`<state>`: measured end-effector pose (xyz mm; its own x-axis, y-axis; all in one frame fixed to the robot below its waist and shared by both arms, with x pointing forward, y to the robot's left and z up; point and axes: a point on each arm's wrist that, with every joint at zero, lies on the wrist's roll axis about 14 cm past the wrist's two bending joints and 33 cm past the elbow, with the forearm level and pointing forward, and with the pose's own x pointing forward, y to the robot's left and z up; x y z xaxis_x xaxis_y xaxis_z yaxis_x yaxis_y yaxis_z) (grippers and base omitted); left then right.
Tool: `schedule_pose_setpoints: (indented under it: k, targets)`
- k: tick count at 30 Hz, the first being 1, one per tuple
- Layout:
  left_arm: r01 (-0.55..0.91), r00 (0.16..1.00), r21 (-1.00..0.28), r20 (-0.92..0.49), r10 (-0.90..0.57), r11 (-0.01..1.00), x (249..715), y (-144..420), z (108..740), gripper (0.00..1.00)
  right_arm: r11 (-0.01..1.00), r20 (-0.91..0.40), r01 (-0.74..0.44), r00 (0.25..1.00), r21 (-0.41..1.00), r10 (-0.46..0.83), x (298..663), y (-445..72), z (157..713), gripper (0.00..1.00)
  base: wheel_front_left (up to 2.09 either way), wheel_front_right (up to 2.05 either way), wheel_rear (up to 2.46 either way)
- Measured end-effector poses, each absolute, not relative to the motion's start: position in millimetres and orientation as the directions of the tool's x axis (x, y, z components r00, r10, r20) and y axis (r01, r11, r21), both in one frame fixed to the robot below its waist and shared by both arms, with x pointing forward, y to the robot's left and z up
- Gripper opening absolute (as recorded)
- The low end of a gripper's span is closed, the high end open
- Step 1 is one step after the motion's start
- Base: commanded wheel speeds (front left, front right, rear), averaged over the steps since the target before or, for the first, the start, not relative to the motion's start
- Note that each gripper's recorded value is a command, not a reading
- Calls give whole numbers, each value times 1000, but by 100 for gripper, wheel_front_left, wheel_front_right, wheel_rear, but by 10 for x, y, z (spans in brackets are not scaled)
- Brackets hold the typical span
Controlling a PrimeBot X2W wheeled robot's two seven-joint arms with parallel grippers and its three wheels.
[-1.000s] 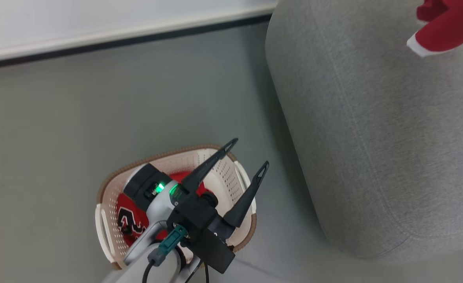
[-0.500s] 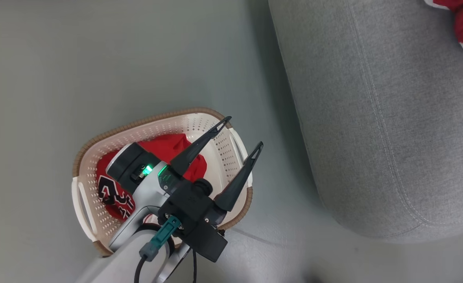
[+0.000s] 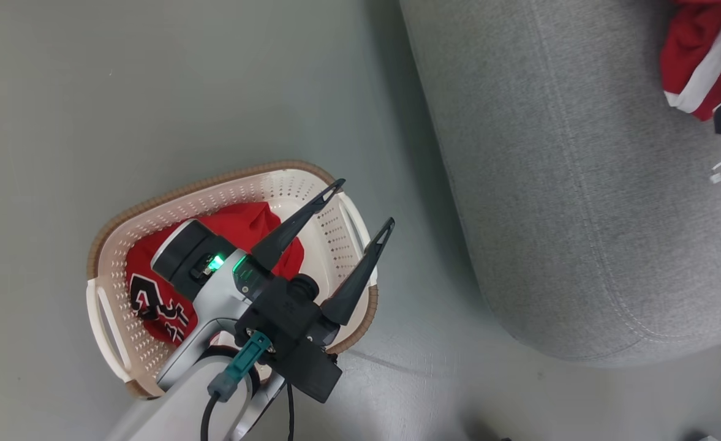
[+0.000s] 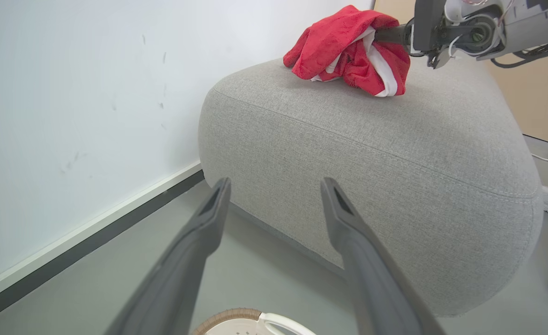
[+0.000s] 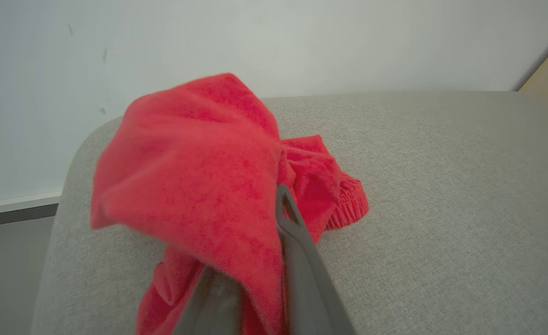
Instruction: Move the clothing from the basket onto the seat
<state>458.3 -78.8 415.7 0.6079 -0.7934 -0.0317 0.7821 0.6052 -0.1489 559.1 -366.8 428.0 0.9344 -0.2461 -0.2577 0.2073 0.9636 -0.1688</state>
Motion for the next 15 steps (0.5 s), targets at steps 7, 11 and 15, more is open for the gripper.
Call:
schedule_pose_setpoints:
  k: [7, 11, 15]
  targets:
    - [789, 602, -134, -29, -798, 600, 4567, -822, 4210, 100, 966, -284, 195, 929, -169, -237, 5406, -3646, 4227, 100, 0, 0, 0]
    - [788, 606, -119, -15, -795, 604, 4558, -835, 4297, 100, 968, -318, 183, 919, -174, -231, 5194, -3632, 4151, 100, 0, 0, 0]
    - [784, 614, -117, -7, -790, 610, 4517, -823, 4376, 100, 971, -346, 173, 912, -163, -220, 4964, -3566, 4075, 100, 0, 0, 0]
